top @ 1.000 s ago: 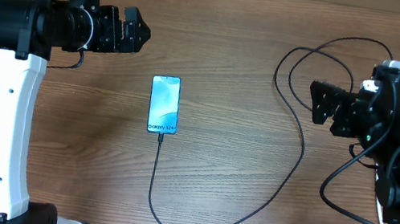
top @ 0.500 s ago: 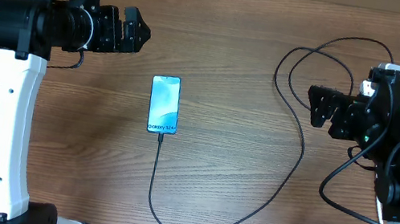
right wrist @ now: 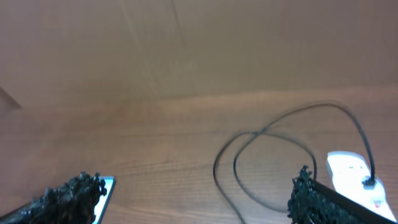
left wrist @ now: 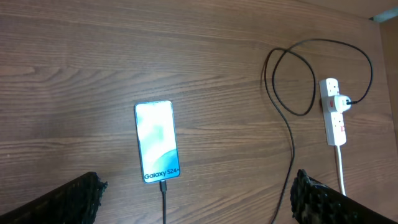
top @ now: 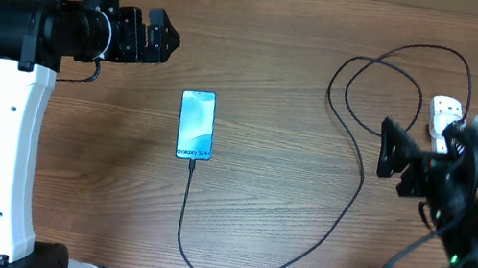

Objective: Plug charger to phone and switch on socket

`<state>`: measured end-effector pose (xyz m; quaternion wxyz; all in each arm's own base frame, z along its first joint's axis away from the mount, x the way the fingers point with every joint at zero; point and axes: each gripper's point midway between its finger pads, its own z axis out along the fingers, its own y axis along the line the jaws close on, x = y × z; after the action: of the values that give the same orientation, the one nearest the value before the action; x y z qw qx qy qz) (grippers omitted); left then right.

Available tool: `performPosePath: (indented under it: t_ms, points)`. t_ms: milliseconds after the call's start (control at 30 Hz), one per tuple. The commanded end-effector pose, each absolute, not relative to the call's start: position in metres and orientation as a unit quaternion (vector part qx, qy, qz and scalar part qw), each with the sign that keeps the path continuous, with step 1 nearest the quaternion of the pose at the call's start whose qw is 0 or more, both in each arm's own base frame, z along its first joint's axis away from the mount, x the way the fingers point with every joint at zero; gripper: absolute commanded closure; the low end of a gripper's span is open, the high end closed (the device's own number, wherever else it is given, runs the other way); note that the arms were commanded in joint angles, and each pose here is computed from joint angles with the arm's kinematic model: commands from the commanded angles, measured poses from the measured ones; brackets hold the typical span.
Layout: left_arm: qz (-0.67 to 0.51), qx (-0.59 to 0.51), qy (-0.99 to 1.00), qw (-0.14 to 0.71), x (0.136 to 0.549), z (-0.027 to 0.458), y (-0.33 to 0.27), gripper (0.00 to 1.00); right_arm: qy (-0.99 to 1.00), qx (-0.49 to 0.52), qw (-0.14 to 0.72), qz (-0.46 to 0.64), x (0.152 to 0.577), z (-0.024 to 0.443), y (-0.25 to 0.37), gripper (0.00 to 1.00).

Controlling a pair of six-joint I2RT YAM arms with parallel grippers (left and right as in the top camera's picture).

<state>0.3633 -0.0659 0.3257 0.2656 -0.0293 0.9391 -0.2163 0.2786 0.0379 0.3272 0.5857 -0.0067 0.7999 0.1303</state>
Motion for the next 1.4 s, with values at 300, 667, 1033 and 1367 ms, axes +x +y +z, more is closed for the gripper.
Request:
performPosePath:
  t_ms: [300,667,1033,1367]
  points:
    - [-0.219,-0.032,0.938,0.268,0.365,0.328,-0.066,0.01,0.741,-0.023,0.659,0.129,0.244,0.279,0.041,0.00]
    - [-0.219,-0.032,0.938,0.268,0.365,0.328,-0.066,0.00,0.687,-0.041,0.712,0.139,0.239,0.236,0.048,0.00]
    - [-0.219,-0.031,0.938,0.268,0.365,0.328,-0.066,0.00,0.671,-0.032,0.729,0.130,0.238,0.213,0.043,0.00]
    - [-0.219,-0.032,0.938,0.268,0.365,0.328,-0.066,0.00,0.684,-0.030,0.718,0.129,0.239,0.202,0.043,0.00]
